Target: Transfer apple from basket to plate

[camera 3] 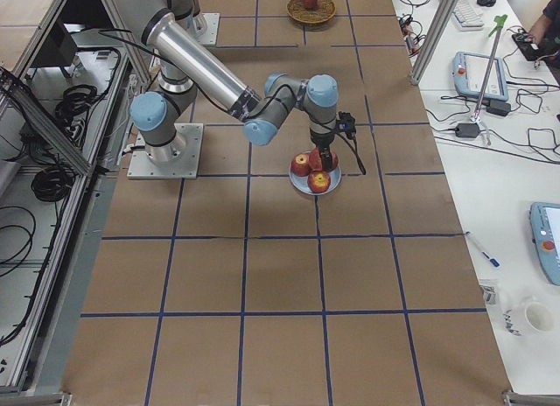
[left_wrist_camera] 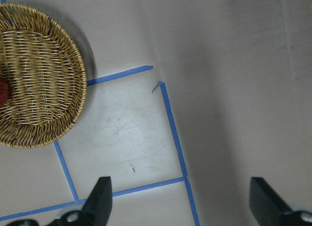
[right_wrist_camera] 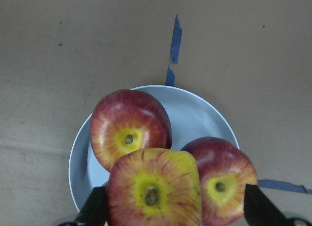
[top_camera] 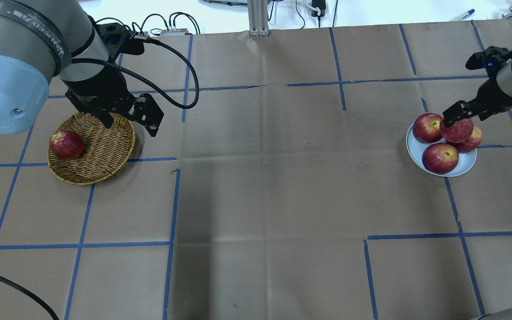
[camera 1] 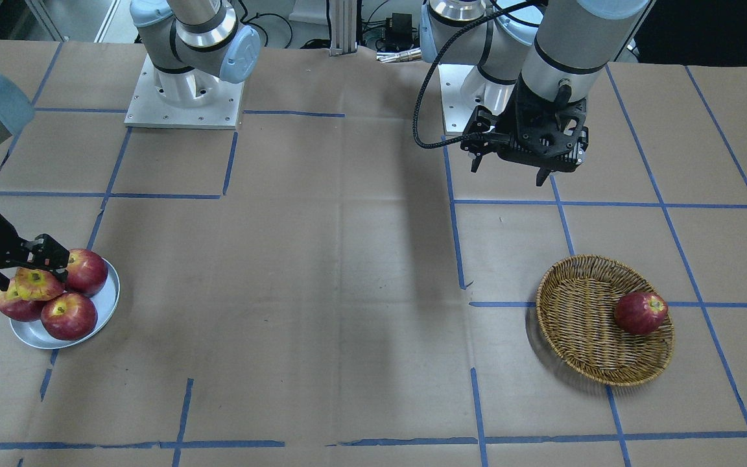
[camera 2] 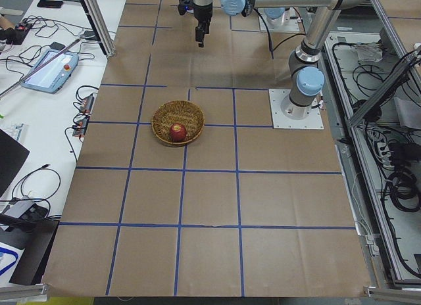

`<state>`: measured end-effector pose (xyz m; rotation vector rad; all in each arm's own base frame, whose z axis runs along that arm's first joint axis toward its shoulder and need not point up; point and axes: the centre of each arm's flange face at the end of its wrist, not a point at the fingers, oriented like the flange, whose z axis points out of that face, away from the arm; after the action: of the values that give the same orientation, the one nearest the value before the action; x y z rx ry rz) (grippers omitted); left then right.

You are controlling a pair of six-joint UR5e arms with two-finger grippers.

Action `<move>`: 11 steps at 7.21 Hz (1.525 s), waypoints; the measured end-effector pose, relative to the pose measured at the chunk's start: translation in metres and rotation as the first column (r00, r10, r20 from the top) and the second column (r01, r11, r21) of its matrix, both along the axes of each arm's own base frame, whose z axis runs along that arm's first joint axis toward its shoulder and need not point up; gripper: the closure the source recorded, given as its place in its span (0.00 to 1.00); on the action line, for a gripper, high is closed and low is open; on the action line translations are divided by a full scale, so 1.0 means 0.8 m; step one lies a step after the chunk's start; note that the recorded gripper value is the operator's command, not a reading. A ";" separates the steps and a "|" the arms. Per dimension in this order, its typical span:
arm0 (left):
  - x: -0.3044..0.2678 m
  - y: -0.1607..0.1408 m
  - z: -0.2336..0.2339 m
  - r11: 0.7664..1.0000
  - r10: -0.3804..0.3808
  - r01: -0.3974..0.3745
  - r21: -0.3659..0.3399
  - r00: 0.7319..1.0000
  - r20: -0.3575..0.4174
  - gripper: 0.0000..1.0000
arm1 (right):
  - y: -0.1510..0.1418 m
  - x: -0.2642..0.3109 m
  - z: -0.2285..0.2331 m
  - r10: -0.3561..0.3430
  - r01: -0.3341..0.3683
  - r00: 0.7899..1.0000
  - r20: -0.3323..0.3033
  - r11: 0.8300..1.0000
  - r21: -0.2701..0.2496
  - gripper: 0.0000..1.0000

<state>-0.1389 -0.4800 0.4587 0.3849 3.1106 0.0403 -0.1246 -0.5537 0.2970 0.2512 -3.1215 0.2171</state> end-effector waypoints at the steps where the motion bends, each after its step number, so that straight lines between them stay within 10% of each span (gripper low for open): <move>1: 0.000 0.000 0.000 1.000 0.000 0.000 0.000 1.000 0.000 0.01 | -0.005 0.006 0.036 -0.006 0.006 1.000 0.004 1.000 0.002 0.00; 6: 0.000 0.000 -0.001 1.000 0.001 -0.001 0.002 1.000 0.000 0.01 | 0.014 0.172 0.196 -0.179 0.175 0.983 0.048 0.981 0.082 0.00; 11: 0.000 0.002 0.001 1.000 -0.001 0.001 -0.002 1.000 0.000 0.01 | 0.054 0.304 0.214 -0.251 0.250 0.968 -0.008 0.961 0.121 0.00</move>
<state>-0.1389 -0.4785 0.4599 0.3863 3.1103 0.0372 0.1183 -0.5104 0.4679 -0.1466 -3.1355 0.0261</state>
